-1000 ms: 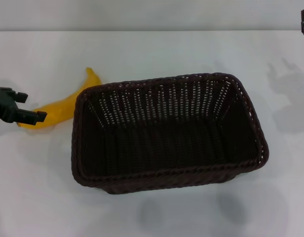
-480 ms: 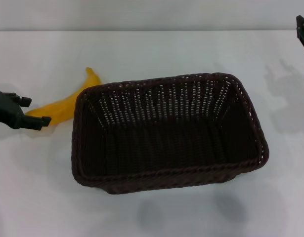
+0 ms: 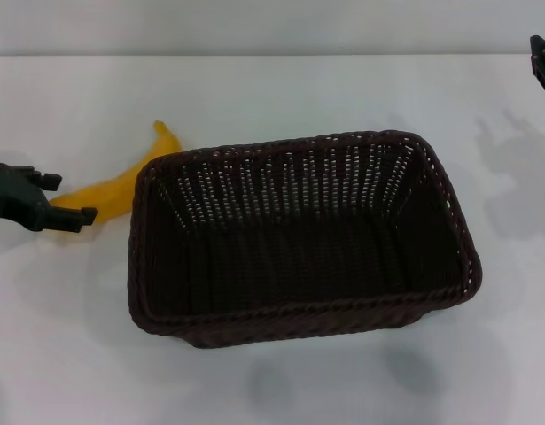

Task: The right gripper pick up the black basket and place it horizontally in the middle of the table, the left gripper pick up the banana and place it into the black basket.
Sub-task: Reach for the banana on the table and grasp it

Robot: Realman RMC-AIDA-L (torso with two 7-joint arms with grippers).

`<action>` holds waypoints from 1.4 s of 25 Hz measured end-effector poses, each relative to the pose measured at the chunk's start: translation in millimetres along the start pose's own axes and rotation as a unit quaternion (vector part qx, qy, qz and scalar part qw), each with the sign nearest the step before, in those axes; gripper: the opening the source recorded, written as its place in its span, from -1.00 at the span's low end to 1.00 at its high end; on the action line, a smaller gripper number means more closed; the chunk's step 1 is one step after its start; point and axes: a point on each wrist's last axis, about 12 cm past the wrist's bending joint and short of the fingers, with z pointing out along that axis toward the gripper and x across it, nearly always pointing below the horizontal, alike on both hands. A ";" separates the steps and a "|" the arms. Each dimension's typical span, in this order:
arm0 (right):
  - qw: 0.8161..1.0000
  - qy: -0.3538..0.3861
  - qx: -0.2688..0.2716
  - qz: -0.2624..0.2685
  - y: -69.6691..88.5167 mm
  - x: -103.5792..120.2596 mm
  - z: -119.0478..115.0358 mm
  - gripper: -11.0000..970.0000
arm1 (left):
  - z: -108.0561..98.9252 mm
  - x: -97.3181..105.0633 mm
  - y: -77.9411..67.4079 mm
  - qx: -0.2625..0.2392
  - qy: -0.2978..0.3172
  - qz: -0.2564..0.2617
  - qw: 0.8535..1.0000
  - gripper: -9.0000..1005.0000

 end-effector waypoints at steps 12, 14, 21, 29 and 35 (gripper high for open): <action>1.000 0.005 -0.004 -0.002 0.0 -0.6 4.4 -0.19 | 8.9 1.6 -3.1 -0.006 0.000 0.002 1.000 0.55; 1.000 0.006 -0.005 -0.002 0.2 -0.5 4.8 -0.19 | 11.6 2.3 -4.6 -0.007 0.001 0.001 1.000 0.43; 1.000 0.012 -0.009 -0.003 0.7 -0.1 6.2 -0.19 | 14.1 1.4 -4.9 -0.010 -0.004 -0.004 1.000 0.07; 1.000 0.018 -0.010 -0.003 0.6 2.8 6.3 -0.19 | 6.0 -4.2 -0.9 -0.026 -0.049 -0.021 0.998 -0.02; 1.000 0.011 -0.013 -0.007 2.7 -1.7 7.5 -0.19 | -26.4 -18.0 -4.0 -0.036 -0.089 -0.007 0.995 -0.02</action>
